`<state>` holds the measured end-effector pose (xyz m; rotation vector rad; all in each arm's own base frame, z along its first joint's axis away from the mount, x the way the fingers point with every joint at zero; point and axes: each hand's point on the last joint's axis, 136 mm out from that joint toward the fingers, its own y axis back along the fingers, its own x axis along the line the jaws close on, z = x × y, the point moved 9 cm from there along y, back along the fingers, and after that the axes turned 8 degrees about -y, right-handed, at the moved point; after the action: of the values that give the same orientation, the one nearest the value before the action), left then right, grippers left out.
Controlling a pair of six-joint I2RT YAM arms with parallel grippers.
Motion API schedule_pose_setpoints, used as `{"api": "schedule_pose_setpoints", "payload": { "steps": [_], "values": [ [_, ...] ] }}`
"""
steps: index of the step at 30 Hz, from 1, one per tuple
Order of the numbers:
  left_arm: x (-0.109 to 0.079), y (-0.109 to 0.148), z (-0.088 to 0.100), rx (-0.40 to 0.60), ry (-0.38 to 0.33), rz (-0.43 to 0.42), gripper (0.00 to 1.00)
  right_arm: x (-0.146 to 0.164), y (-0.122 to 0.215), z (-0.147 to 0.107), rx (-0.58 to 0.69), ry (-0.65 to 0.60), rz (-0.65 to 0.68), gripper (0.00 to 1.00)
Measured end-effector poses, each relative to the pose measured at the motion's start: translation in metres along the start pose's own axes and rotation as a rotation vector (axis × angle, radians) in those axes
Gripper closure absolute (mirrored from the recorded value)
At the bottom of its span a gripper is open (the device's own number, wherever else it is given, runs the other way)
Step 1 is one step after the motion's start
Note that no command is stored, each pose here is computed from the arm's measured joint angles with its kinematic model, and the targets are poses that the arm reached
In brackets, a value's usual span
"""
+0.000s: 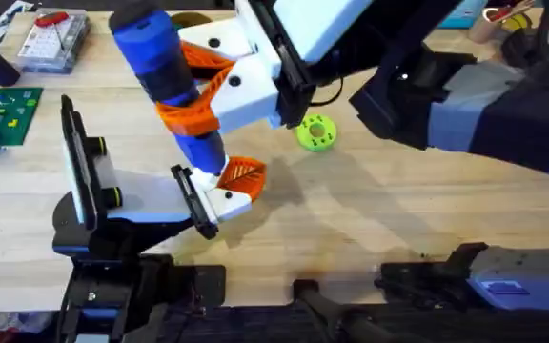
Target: Pick up the gripper from the table and insert it into the empty holder that is missing its gripper. Then pick up a screw, insert it into the mounting hole, and use the screwdriver to tighten it. Finally, clean up the table by picking up the vegetable and placing it into the bucket.
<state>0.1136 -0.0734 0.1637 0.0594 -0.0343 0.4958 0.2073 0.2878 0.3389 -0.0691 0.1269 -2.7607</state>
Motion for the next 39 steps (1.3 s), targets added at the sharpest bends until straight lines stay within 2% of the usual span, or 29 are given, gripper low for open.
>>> {"api": "schedule_pose_setpoints", "payload": {
  "steps": [8, 39],
  "values": [
    [0.0, 0.0, 0.0001, 0.0, -0.001, 0.0, 0.989, 0.0033, 0.0002, 0.0082, -0.029, 0.037, 0.013, 0.978],
    [0.0, 0.0, 0.0001, 0.0, -0.001, 0.0, 0.989, 0.0029, 0.002, 0.01, -0.035, -0.011, 0.01, 0.978]
  ]
}}
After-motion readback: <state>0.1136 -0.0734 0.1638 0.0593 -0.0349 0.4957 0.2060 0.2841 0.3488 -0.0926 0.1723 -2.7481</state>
